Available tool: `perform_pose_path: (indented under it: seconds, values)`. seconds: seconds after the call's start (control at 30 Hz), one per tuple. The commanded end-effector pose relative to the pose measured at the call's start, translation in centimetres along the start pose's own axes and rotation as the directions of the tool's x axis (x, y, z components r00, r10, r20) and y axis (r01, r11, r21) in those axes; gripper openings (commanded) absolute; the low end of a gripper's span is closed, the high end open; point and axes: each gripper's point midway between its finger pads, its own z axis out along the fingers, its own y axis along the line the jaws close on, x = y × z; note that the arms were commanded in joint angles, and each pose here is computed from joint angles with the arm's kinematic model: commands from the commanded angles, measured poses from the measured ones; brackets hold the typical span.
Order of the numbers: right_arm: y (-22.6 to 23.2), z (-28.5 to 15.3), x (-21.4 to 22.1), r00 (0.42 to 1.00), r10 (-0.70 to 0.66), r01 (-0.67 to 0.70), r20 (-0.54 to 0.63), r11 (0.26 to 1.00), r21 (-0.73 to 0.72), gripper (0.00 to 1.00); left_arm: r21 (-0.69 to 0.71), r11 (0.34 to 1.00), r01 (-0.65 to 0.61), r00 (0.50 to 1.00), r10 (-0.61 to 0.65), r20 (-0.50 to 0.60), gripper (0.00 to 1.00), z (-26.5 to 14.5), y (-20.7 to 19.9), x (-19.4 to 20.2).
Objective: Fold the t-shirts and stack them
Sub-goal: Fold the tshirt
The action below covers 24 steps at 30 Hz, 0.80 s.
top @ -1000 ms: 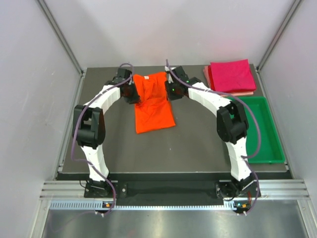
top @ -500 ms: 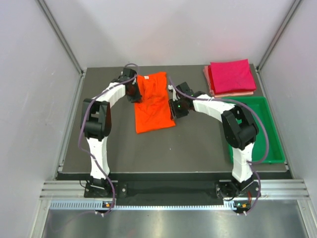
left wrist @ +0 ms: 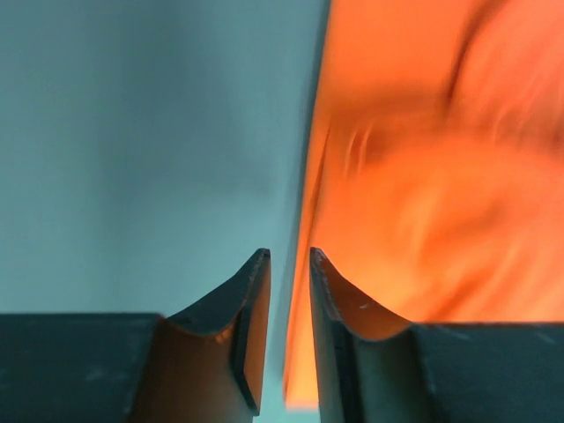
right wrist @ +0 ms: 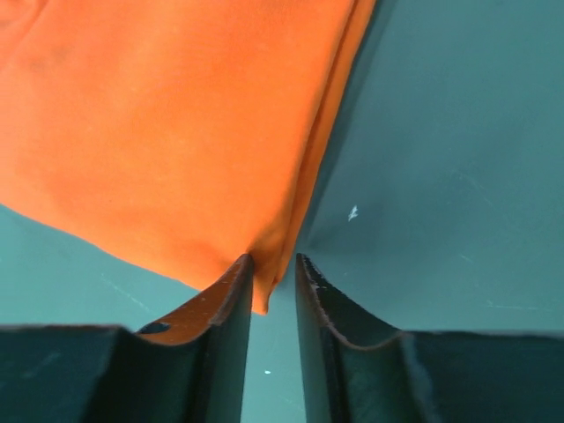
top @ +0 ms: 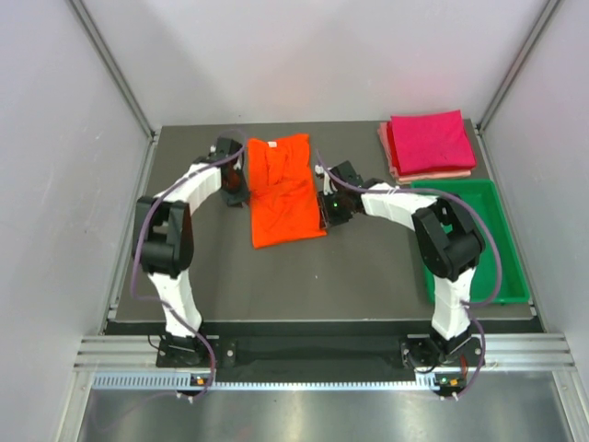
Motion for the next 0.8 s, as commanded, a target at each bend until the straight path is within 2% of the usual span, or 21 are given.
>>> perform_pose_path:
  seconds: [0.0,0.03,0.2,0.27,0.47,0.5,0.53,0.6,0.63,0.77]
  values:
    - [2.1,-1.7,-1.9,0.996,-0.012,0.018,0.093,0.998,-0.065,0.25,0.103,0.995,0.0,0.998,0.006,-0.057,0.31,-3.7,-0.4,4.7]
    - [2.2,-1.9,-2.0,0.995,-0.009,0.016,0.099,0.997,-0.072,0.24,0.142,0.99,0.004,0.999,0.0,-0.035,0.31,-4.6,-0.9,4.8]
    - [2.4,-1.8,-1.1,0.995,0.015,-0.006,0.097,0.996,-0.091,0.16,0.208,0.977,0.047,0.99,-0.018,-0.137,0.34,-4.2,-0.5,10.7]
    - [2.5,-1.8,-0.9,0.995,0.022,-0.013,0.098,0.995,-0.095,0.14,0.269,0.961,0.064,0.989,-0.026,-0.145,0.34,-4.1,-1.4,11.3]
    - [2.3,-1.6,-0.5,0.995,0.038,-0.03,0.092,0.995,-0.091,0.0,0.247,0.967,0.064,0.984,-0.02,-0.177,0.36,-2.6,-0.9,12.6]
    - [2.2,-1.7,-0.5,0.995,0.042,-0.034,0.096,0.996,-0.083,0.0,0.261,0.963,0.064,0.984,-0.016,-0.18,0.35,-2.5,-1.1,12.8]
    - [2.1,-1.9,-0.6,0.993,0.045,-0.038,0.104,0.997,-0.075,0.0,0.272,0.96,0.06,0.984,-0.011,-0.18,0.31,-2.5,-1.3,12.9]
    - [1.8,-2.2,-0.2,0.993,0.055,-0.049,0.109,0.997,-0.06,0.0,0.273,0.96,0.059,0.982,-0.006,-0.19,0.07,-2.7,-1.3,13.3]
    - [1.8,-2.8,-0.5,0.991,0.055,-0.049,0.124,0.997,-0.057,0.0,0.249,0.967,0.052,0.982,-0.004,-0.187,0.0,-2.9,-1.0,13.4]
    - [1.0,-4.1,1.7,0.99,0.071,-0.07,0.12,0.997,-0.017,0.0,0.18,0.983,-0.025,0.981,0.058,-0.184,0.0,-4.2,-1.1,15.1]
